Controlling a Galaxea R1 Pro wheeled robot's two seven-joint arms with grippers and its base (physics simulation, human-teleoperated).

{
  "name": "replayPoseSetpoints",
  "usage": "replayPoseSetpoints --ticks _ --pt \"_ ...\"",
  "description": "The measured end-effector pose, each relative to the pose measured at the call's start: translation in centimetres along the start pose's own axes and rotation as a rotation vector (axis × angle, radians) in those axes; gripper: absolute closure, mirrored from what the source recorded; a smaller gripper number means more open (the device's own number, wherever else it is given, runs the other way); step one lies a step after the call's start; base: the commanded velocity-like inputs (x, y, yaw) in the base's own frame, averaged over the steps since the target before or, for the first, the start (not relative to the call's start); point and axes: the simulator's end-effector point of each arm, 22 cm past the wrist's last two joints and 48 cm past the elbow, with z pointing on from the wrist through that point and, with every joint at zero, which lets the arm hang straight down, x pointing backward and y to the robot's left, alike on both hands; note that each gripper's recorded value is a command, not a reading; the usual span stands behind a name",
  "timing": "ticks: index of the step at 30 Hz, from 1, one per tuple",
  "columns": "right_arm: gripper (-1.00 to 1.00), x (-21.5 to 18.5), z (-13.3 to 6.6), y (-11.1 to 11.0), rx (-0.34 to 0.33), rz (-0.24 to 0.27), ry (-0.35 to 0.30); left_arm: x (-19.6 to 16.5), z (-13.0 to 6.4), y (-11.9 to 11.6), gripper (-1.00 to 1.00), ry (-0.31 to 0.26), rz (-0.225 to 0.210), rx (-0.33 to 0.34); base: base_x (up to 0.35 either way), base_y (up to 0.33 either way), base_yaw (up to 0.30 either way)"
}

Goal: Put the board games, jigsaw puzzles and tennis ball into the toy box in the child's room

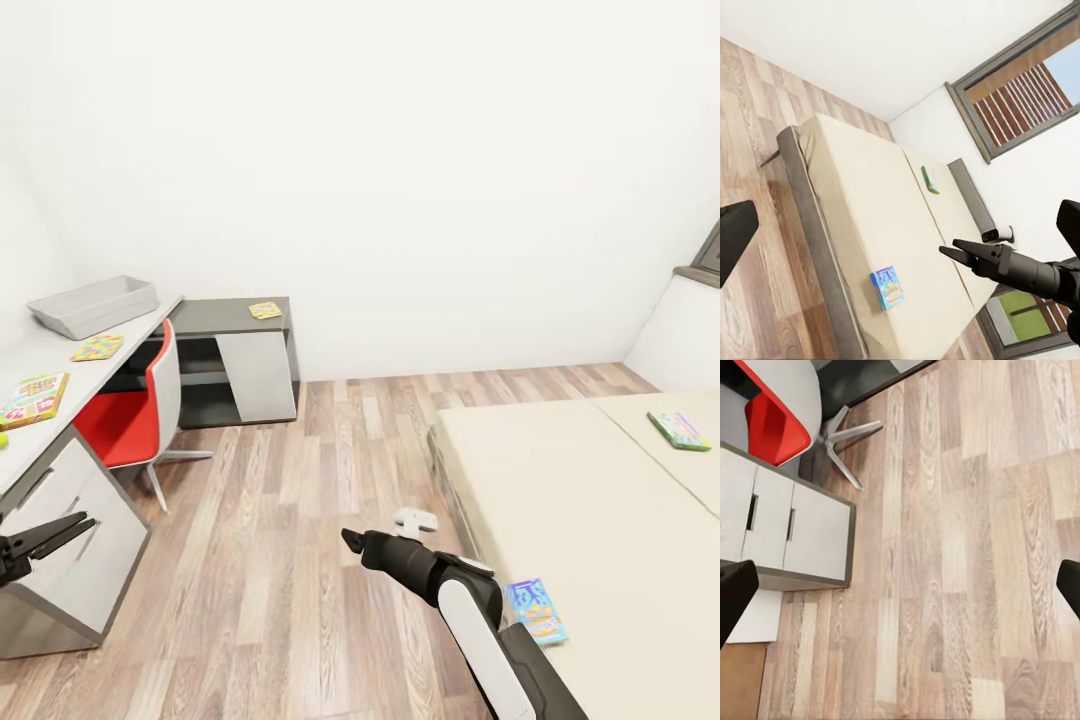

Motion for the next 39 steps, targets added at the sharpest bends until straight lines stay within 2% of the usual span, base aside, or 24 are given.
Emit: replayPoseSetpoints --ticks 9,22,39 --pt "-1.00 0.0 0.0 0.0 -0.003 0.003 0.000 0.0 0.0 0.0 -1.00 0.001 0.000 0.000 0.000 0.235 0.000" --pt "-1.00 -0.1 0.3 -0.5 0.008 0.018 -0.020 0.0 0.0 0.0 -1.00 0.001 -0.001 0.001 0.000 0.040 -0.015" --pt "-1.00 0.6 0.7 -1.3 0.027 0.023 -0.007 -0.2 -0.1 -0.3 -1.00 -0.004 0.006 0.005 0.000 0.055 -0.216"
